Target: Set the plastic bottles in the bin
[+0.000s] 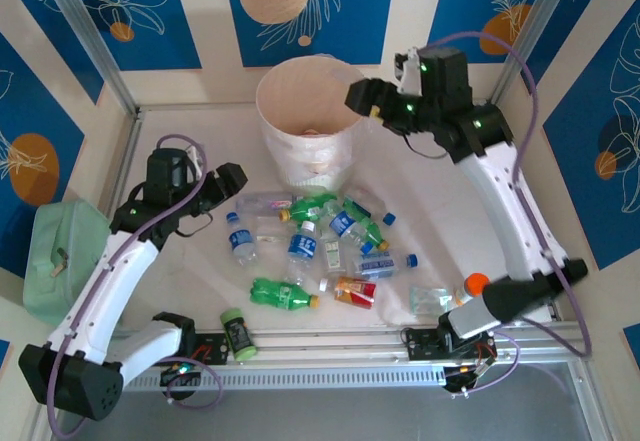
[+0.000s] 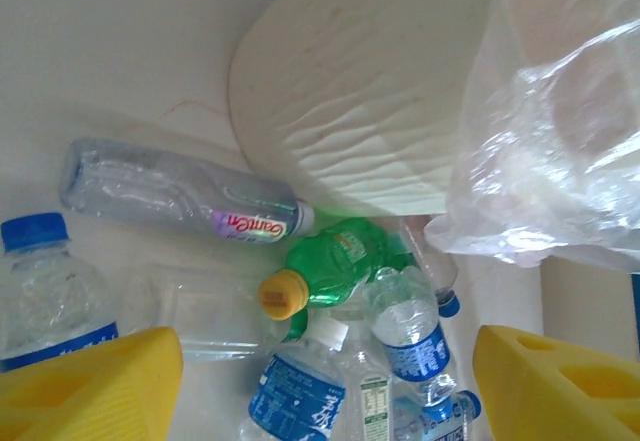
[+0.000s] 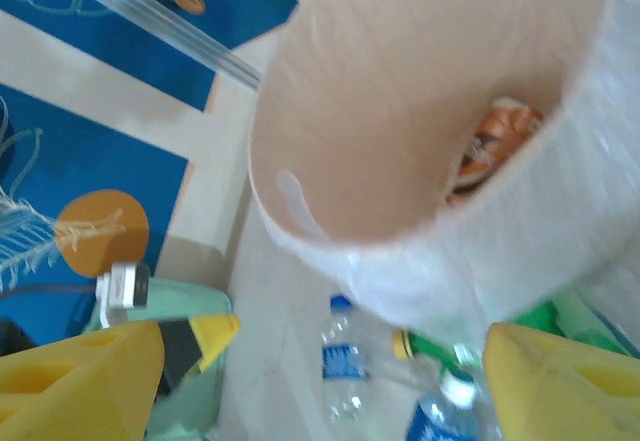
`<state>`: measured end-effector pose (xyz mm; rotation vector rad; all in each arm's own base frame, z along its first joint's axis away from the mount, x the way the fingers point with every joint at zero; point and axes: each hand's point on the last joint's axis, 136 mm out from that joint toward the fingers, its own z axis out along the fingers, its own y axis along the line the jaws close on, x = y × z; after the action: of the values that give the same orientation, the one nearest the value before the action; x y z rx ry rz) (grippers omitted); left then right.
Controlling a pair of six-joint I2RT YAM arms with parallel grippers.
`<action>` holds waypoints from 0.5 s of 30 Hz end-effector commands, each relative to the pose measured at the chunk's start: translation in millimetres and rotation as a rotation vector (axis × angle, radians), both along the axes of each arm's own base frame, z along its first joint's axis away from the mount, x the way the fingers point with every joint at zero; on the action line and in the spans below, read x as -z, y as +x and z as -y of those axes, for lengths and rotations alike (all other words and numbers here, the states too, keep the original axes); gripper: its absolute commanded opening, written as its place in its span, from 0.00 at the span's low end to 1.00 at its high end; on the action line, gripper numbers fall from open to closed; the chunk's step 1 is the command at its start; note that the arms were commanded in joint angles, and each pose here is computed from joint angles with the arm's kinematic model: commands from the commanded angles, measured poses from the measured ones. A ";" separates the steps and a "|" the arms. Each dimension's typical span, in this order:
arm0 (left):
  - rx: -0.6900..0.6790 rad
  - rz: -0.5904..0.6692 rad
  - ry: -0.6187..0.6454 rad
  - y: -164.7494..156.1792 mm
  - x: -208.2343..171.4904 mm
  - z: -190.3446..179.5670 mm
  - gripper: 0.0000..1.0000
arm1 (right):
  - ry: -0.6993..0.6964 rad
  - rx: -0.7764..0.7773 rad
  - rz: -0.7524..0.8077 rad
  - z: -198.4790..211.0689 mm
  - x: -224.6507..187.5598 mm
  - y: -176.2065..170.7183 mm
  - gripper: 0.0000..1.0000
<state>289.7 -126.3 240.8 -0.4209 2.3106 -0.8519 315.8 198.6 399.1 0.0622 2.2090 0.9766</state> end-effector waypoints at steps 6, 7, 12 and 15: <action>-0.138 -0.149 0.050 -12.7 49.9 -22.0 0.73 | -0.105 0.074 -0.166 36.8 84.2 -51.9 0.85; -0.144 -0.167 0.051 -14.3 55.6 -22.8 0.73 | -0.106 0.080 -0.183 38.6 90.7 -55.4 0.85; -0.193 -0.286 0.130 -29.7 92.9 -37.5 0.71 | -0.101 0.099 -0.240 42.0 115.1 -63.9 0.85; -0.213 -0.338 0.189 -34.8 108.2 -46.0 0.72 | -0.087 0.100 -0.259 40.0 121.4 -64.6 0.85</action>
<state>265.4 -94.4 151.8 -0.6950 2.5076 -0.6081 252.6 159.8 274.9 0.2341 2.4771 0.8323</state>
